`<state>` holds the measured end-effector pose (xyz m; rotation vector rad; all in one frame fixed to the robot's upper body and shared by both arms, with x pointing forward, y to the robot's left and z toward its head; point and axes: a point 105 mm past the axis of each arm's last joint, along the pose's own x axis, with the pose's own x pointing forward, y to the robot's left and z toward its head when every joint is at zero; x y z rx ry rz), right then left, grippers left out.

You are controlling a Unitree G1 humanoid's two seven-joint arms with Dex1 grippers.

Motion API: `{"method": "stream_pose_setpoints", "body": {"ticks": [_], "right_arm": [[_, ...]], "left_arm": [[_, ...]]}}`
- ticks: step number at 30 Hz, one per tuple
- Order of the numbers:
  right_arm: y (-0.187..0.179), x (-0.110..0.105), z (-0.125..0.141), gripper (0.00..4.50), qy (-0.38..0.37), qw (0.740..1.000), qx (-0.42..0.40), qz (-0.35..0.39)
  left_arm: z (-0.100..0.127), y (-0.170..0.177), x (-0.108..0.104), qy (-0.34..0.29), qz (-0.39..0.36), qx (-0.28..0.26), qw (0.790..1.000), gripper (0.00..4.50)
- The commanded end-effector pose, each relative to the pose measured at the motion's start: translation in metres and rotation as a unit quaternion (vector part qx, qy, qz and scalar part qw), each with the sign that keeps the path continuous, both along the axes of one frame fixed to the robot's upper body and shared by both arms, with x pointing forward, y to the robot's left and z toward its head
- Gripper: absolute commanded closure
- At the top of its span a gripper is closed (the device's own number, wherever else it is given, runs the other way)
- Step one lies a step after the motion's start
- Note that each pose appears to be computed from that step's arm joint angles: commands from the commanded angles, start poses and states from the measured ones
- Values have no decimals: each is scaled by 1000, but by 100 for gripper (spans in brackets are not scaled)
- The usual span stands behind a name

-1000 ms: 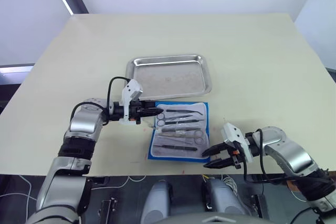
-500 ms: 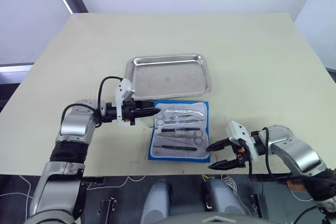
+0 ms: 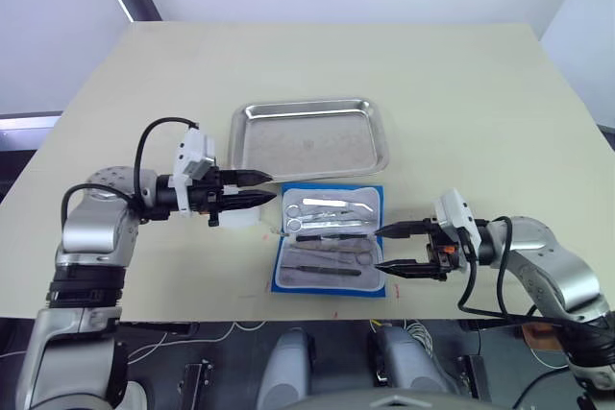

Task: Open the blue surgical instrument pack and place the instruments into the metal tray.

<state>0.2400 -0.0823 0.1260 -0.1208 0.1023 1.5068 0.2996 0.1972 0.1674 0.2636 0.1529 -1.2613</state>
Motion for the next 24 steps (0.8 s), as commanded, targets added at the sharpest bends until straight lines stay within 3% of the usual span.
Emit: {"method": "stream_pose_setpoints", "body": {"ticks": [1, 2, 4, 5, 13, 17, 24], "right_arm": [[5, 10, 6, 32, -59, 998, 9, -7], [6, 12, 3, 4, -67, 998, 6, -6], [8, 17, 0, 0, -80, 997, 11, -11], [9, 19, -1, 0, -85, 996, 14, -14], [14, 31, -15, 0, -125, 992, 8, -11], [20, 32, -22, 0, -133, 991, 12, 1], [24, 37, -42, 0, -126, 992, -24, 9]], "left_arm": [[21, 1, -10, -50, -28, 10, 998, 155], [22, 1, -13, -54, -35, 19, 998, 123], [26, 1, -17, -63, -45, 26, 997, 24], [27, 1, -18, -67, -47, 27, 996, 10], [26, 1, -44, -77, -101, 55, 990, 10], [29, -9, -57, -74, -127, 36, 988, 10], [28, -15, -61, -59, -118, 12, 991, 10]]}}
